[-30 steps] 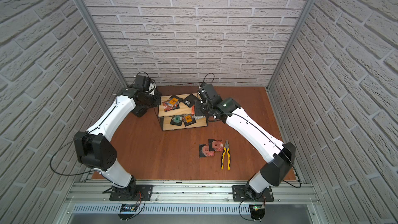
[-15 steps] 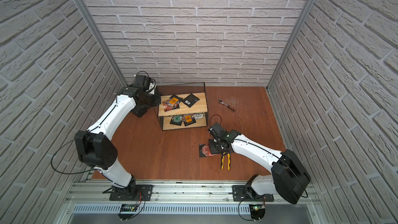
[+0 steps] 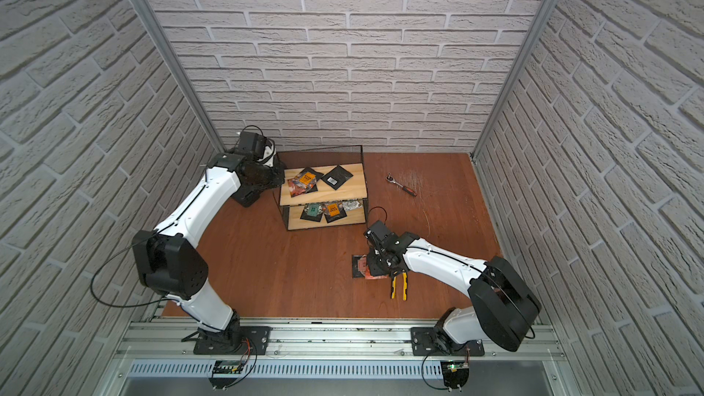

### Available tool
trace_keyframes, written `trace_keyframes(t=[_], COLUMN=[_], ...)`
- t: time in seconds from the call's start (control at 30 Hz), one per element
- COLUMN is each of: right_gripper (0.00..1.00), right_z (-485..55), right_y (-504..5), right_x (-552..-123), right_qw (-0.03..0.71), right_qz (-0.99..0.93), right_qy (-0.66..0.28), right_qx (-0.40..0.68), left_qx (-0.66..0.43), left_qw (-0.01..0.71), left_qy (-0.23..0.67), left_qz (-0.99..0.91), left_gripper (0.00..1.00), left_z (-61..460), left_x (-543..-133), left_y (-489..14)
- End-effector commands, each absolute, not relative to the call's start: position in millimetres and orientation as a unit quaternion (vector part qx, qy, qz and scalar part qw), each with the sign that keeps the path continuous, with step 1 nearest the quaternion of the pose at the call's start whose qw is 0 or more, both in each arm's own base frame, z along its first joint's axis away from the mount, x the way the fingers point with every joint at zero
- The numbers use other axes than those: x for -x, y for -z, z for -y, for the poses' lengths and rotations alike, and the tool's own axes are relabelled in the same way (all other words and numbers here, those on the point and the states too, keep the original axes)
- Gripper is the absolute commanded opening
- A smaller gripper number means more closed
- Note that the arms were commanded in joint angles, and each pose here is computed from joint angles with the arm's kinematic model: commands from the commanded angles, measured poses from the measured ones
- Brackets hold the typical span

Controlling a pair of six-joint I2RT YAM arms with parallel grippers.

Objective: Remove the tea bags from the shelf
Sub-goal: Place the tea bag at the center of the board, then pick up the tea bag from the shelf.

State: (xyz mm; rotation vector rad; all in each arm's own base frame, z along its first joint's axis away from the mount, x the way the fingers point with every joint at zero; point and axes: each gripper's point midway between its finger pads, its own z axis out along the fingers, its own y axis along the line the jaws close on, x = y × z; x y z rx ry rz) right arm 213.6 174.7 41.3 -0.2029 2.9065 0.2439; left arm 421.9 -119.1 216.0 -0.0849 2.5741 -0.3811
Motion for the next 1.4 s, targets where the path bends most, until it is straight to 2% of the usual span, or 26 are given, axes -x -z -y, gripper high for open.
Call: trace_keyframes(t=[0.0,0.1,0.23,0.43,0.6,0.83,1.07,1.37], right_gripper=[0.27,0.36,0.40,0.53,0.67,0.80,0.83,0.84], right_z=[-173.8,-172.2,-169.7,-170.0,-190.2,-222.3,-260.1,-277.1], right_y=[-40.8,-50.2,-73.6,-143.6,-216.4,-276.0,-283.6,-247.3], right_x=[-212.9,-214.4,-219.8,-240.0,-270.0,-327.8,-391.6,-451.5], right_qw=[0.116,0.128,0.155,0.237,0.309,0.349,0.348,0.332], right_qz=[-0.988,-0.987,-0.983,-0.967,-0.945,-0.932,-0.934,-0.939], right_qy=[-0.080,-0.082,-0.082,-0.068,-0.064,-0.028,-0.007,0.010], right_qx=[0.066,0.062,0.054,0.062,0.090,0.090,0.078,0.083], left_qx=[0.024,0.024,0.024,0.024,0.024,0.024,0.024,0.024], left_qw=[0.282,0.282,0.282,0.281,0.281,0.282,0.282,0.281], left_qy=[0.146,0.148,0.148,0.150,0.149,0.149,0.148,0.147], left_qz=[-0.948,-0.948,-0.948,-0.948,-0.948,-0.948,-0.948,-0.948], left_gripper=[0.09,0.09,0.09,0.09,0.09,0.09,0.09,0.09], left_z=[121.3,121.3,121.6,122.7,122.3,122.5,122.2,121.3], left_x=[-433.0,-433.3,-432.9,-432.2,-432.1,-432.9,-433.9,-435.0], left_y=[-222.1,-222.3,-222.4,-222.0,-221.4,-221.4,-220.9,-219.3])
